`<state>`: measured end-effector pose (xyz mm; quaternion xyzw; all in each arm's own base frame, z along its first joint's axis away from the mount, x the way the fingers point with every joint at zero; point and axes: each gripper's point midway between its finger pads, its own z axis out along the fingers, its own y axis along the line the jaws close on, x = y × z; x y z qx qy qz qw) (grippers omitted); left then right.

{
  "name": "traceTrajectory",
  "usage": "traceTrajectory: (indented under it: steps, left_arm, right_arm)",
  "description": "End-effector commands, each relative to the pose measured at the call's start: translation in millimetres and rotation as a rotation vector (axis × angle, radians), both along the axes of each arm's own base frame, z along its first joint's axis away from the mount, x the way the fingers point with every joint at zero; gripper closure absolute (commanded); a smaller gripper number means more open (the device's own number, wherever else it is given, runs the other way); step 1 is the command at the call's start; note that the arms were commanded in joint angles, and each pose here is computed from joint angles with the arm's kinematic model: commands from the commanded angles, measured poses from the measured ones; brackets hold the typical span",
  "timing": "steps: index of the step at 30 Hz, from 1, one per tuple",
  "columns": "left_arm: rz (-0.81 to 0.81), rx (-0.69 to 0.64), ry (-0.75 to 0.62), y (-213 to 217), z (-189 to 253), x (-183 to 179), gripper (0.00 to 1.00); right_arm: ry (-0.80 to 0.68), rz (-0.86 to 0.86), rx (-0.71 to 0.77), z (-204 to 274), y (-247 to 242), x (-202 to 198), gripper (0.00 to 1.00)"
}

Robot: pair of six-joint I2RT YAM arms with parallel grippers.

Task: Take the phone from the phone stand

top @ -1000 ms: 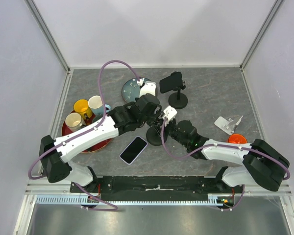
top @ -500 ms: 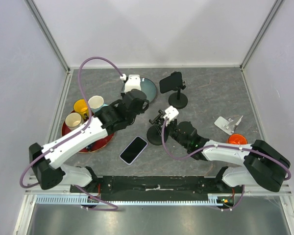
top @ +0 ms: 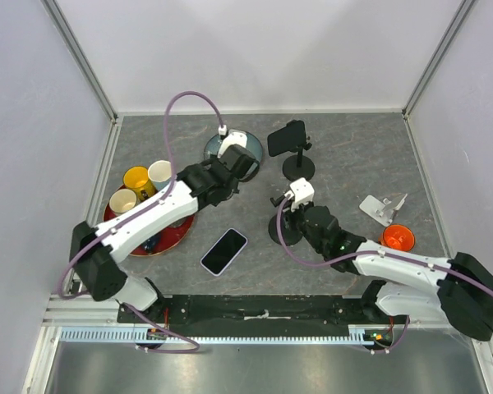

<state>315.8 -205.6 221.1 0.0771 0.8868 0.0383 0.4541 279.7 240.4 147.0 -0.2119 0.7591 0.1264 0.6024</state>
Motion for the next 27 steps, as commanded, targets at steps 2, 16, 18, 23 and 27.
traceTrajectory:
  steps: [2,16,18,23,27]
  left_arm:
    - [-0.022,0.122,0.093,-5,-20,7,0.98]
    - [0.064,0.423,0.173,2,-98,35,0.98]
    - [0.079,0.459,0.174,3,-107,38,0.98]
    - [0.119,0.529,0.183,11,-125,39,0.98]
    - [0.125,0.56,0.242,15,-147,28,0.98]
  right_arm:
    - [-0.024,-0.101,-0.037,0,-36,-5,1.0]
    - [-0.068,-0.16,0.028,8,-58,-14,1.0]
    - [-0.071,-0.163,0.029,7,-60,-14,1.0]
    - [-0.066,-0.159,0.029,3,-60,-16,1.0]
    - [-0.078,-0.163,0.05,7,-62,-17,1.0]
